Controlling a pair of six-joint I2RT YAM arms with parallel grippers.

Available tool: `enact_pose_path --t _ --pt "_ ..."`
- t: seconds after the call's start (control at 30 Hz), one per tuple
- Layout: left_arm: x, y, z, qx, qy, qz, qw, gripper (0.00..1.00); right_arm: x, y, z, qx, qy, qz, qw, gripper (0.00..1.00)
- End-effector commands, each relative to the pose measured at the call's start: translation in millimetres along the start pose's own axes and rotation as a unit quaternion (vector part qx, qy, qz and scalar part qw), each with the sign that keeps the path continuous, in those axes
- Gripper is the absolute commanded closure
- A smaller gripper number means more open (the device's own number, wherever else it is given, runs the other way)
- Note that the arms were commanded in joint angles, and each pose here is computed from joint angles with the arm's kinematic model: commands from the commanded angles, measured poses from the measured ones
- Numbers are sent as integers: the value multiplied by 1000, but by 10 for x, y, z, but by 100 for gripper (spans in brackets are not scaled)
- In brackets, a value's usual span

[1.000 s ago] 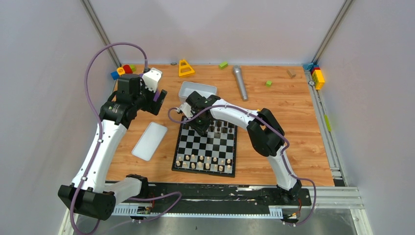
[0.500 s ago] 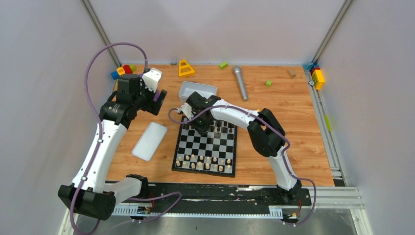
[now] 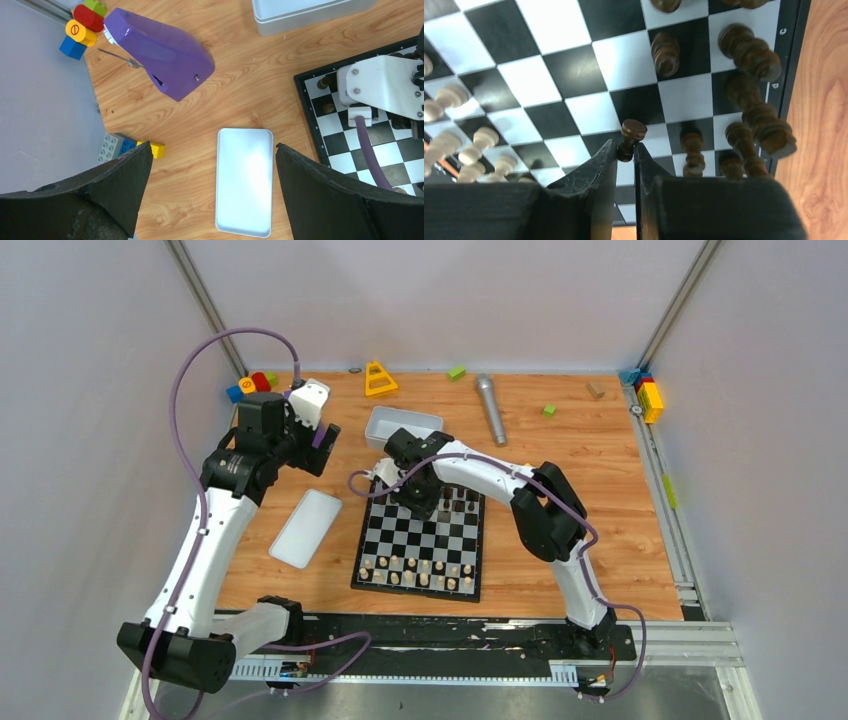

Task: Set up the chess pieces on the board
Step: Pick up the chess piece from the chessboard, then place the chess piece on the chessboard.

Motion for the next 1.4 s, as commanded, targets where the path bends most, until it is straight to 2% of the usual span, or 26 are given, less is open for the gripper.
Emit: enact_pose_path --t 0.0,0.17,0.37,0.7,1.07,1.37 --pt "62 121 -131 -30 15 -12 999 0 56 9 -495 15 -4 -88 996 100" --pt "83 155 -158 -35 19 -12 999 0 154 -183 -660 84 11 -147 985 99" --pt "76 175 -168 -37 14 -13 999 0 170 -492 -722 176 32 -184 967 96" --pt "57 154 -137 -31 8 -11 999 0 62 -882 -688 271 12 -230 935 94" --pt "43 118 -109 -27 7 -10 1000 0 41 -944 -562 298 17 -239 924 90" --pt "37 93 -107 -26 7 -9 1000 0 34 -930 -407 310 27 -238 920 91"
Point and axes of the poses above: each gripper's point midway between its finger pads, its own z axis out along the fingers, its own x axis along the line the jaws close on, y = z × x, the point moved 3 cm from there along -z, back along the fingers, and after that the axes turned 2 degrees about z, right-handed, at the moved point
